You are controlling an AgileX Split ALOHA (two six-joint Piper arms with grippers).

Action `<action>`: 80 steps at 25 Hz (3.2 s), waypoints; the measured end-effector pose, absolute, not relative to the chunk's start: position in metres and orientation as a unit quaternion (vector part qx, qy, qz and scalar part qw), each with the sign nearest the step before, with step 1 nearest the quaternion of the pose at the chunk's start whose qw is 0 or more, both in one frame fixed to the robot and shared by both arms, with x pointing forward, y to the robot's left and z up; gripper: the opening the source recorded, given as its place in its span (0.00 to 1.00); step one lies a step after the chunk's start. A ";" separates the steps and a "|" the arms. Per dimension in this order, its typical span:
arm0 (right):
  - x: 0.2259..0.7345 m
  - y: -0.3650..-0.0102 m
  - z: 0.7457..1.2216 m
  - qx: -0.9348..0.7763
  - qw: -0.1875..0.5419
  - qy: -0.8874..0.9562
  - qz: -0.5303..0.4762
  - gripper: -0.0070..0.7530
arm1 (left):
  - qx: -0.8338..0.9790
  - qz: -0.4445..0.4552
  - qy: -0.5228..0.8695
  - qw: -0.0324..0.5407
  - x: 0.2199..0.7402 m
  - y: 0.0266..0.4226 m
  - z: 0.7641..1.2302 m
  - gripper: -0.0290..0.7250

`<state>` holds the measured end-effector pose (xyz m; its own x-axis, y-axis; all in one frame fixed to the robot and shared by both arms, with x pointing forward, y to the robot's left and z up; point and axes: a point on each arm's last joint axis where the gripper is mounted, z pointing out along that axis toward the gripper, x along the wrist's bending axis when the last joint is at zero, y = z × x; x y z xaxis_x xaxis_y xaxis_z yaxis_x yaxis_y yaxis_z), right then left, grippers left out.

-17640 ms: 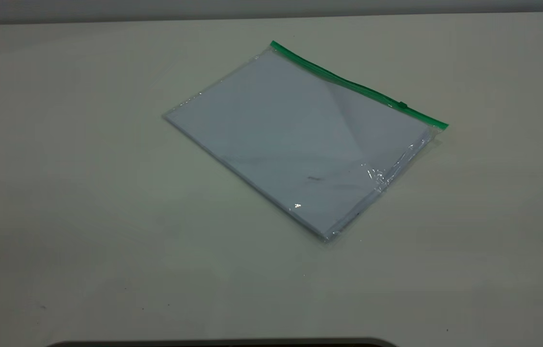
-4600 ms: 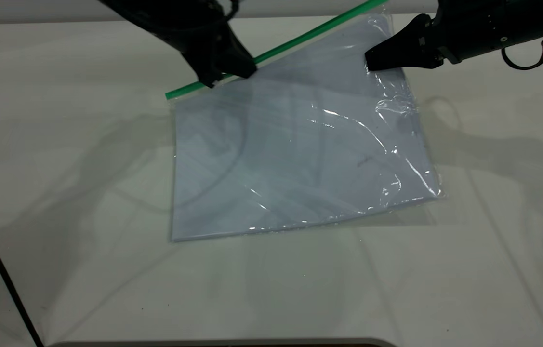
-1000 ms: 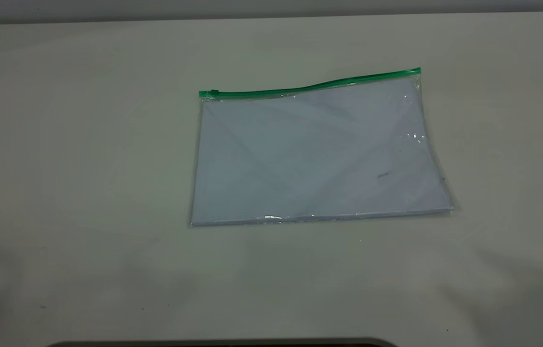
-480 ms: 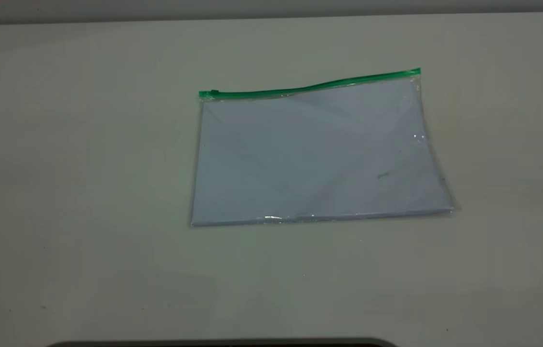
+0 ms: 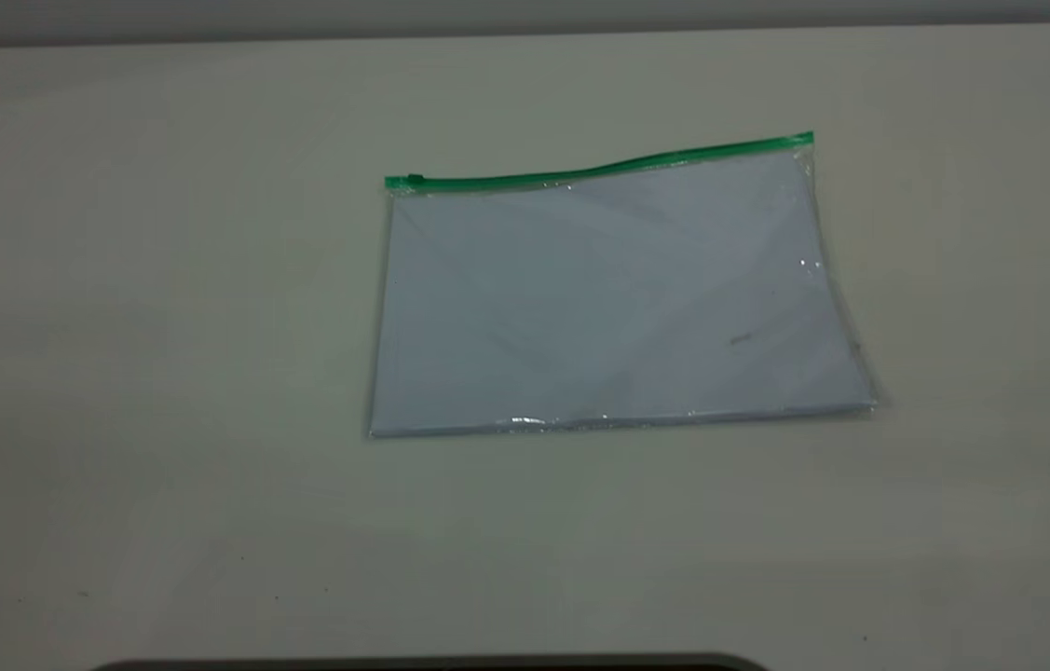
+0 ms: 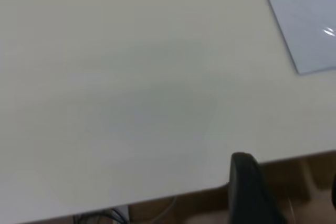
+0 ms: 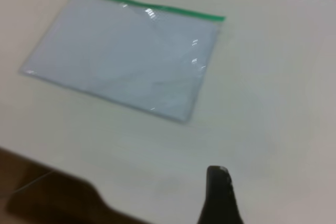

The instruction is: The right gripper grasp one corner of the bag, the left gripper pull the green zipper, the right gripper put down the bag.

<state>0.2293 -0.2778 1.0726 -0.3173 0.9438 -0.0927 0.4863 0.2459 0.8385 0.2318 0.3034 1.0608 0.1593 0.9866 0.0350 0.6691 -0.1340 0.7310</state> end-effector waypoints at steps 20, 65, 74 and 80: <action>0.229 -0.284 1.042 0.519 0.335 0.699 0.360 0.78 | 0.739 0.240 0.556 0.293 0.235 0.296 1.048 0.62; 0.229 -0.284 1.043 0.519 0.335 0.699 0.360 0.78 | 0.657 0.309 0.620 0.299 0.222 0.299 1.032 0.62; 0.229 -0.284 1.043 0.519 0.335 0.699 0.360 0.78 | 0.656 0.309 0.620 0.298 0.222 0.299 1.032 0.62; 0.229 -0.284 1.043 0.519 0.335 0.699 0.360 0.78 | 0.656 0.309 0.620 0.298 0.222 0.299 1.032 0.62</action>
<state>0.2289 -0.2837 1.0425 -0.2357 0.9673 -0.0940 0.4838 0.2007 0.8518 0.2220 0.2987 1.0322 0.0398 0.9986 0.0361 0.6298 -0.0531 0.7750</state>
